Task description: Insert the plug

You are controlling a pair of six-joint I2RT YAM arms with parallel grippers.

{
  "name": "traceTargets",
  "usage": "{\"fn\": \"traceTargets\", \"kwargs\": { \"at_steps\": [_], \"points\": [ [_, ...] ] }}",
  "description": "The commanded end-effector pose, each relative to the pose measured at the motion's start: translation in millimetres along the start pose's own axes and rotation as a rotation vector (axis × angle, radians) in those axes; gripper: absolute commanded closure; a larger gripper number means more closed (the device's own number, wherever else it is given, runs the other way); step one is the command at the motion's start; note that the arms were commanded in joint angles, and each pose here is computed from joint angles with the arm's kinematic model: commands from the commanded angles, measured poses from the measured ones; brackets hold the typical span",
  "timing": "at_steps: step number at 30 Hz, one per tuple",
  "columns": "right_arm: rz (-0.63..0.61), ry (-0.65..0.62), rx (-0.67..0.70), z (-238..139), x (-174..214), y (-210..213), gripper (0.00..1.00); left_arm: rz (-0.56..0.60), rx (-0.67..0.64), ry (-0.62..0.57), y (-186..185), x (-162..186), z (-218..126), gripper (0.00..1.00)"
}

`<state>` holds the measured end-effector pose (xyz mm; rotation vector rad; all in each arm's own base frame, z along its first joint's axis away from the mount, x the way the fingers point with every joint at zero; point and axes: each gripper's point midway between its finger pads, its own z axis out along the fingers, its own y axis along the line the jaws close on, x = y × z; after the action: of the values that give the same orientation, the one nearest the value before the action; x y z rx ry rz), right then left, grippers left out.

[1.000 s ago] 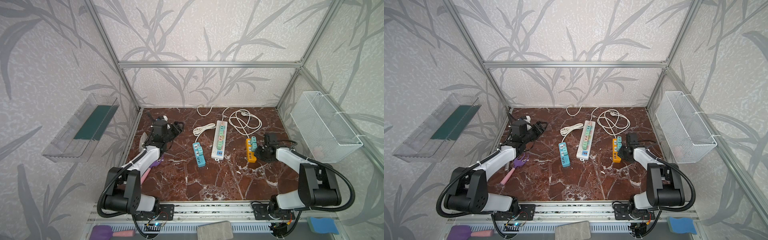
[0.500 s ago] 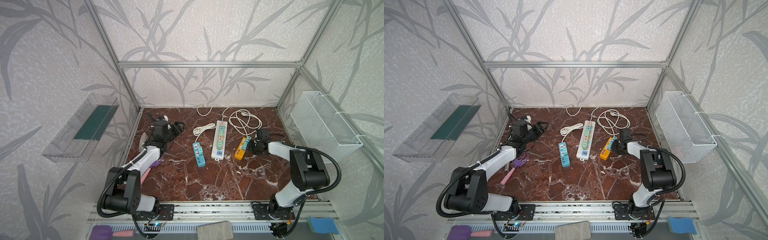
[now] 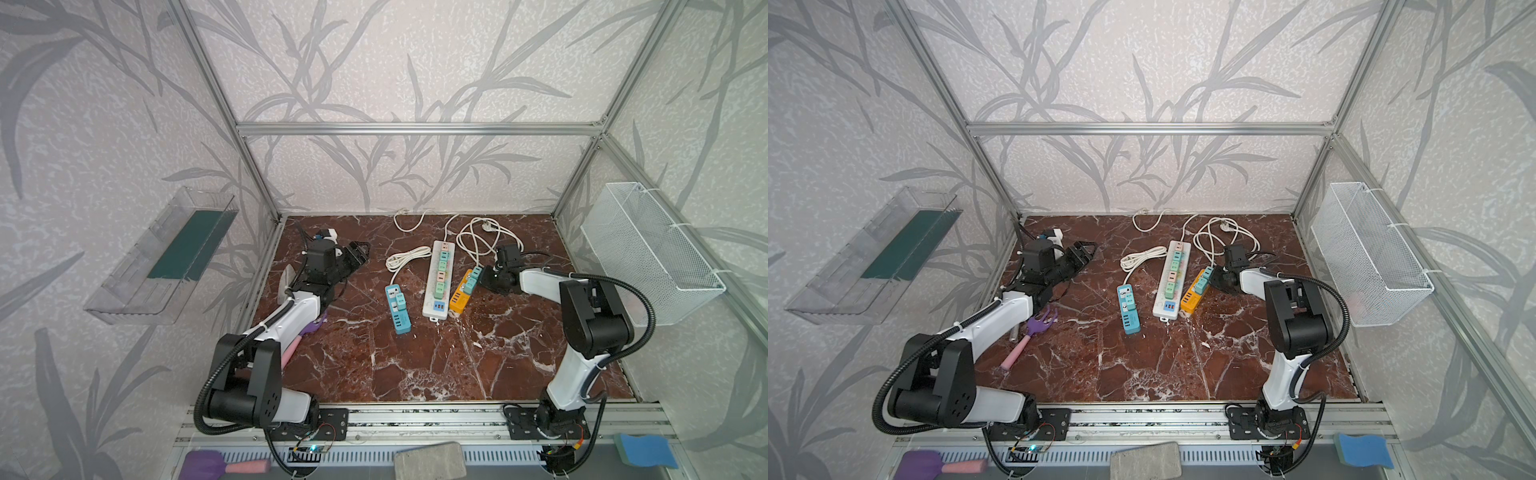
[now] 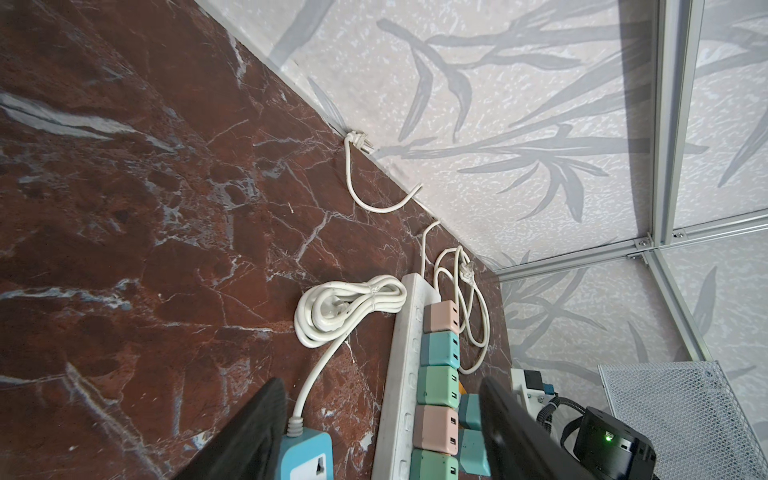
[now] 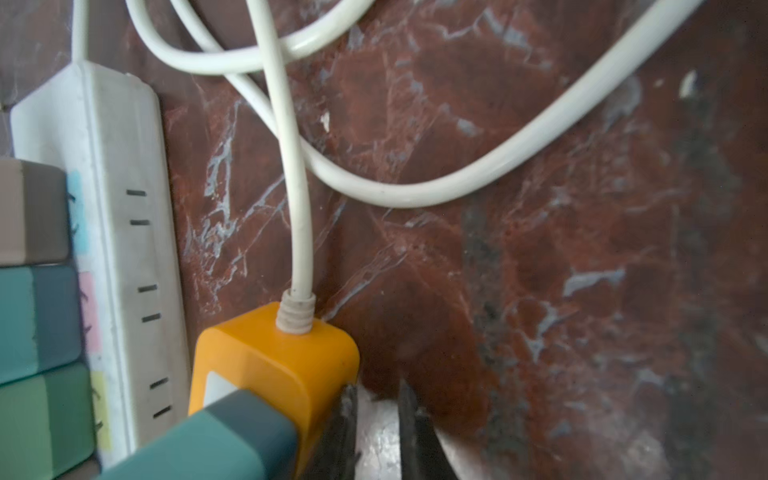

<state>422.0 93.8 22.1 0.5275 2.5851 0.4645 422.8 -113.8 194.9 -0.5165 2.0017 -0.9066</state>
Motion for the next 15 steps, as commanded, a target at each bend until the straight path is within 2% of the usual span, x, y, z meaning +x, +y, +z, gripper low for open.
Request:
{"fn": "traceTargets", "kwargs": {
  "at_steps": [1, 4, 7, 9, 12, 13, 14, 15],
  "points": [
    [-0.012, 0.006, 0.028, -19, 1, -2, 0.77, 0.095, 0.011, -0.057, -17, -18, -10, 0.27],
    [-0.045, -0.046, 0.035, -56, -12, -3, 0.71, 0.139, -0.026, -0.082, -18, -24, -21, 0.26],
    [-0.090, -0.111, 0.061, -98, -24, -10, 0.58, 0.188, -0.053, -0.068, -27, -27, -34, 0.22],
    [-0.137, -0.168, 0.071, -125, -30, -11, 0.47, 0.237, -0.094, -0.027, -28, -24, -45, 0.19],
    [-0.216, -0.268, 0.068, -163, -37, -6, 0.16, 0.354, -0.152, 0.014, -29, -17, -66, 0.17],
    [-0.226, -0.285, 0.075, -176, -38, -6, 0.12, 0.381, -0.190, -0.001, -26, -18, -76, 0.17],
    [-0.237, -0.300, 0.075, -187, -40, -3, 0.09, 0.401, -0.230, -0.025, -22, -21, -86, 0.03],
    [-0.262, -0.310, 0.072, -195, -41, 1, 0.03, 0.409, -0.276, -0.054, -17, -24, -96, 0.01]
  ]
}}
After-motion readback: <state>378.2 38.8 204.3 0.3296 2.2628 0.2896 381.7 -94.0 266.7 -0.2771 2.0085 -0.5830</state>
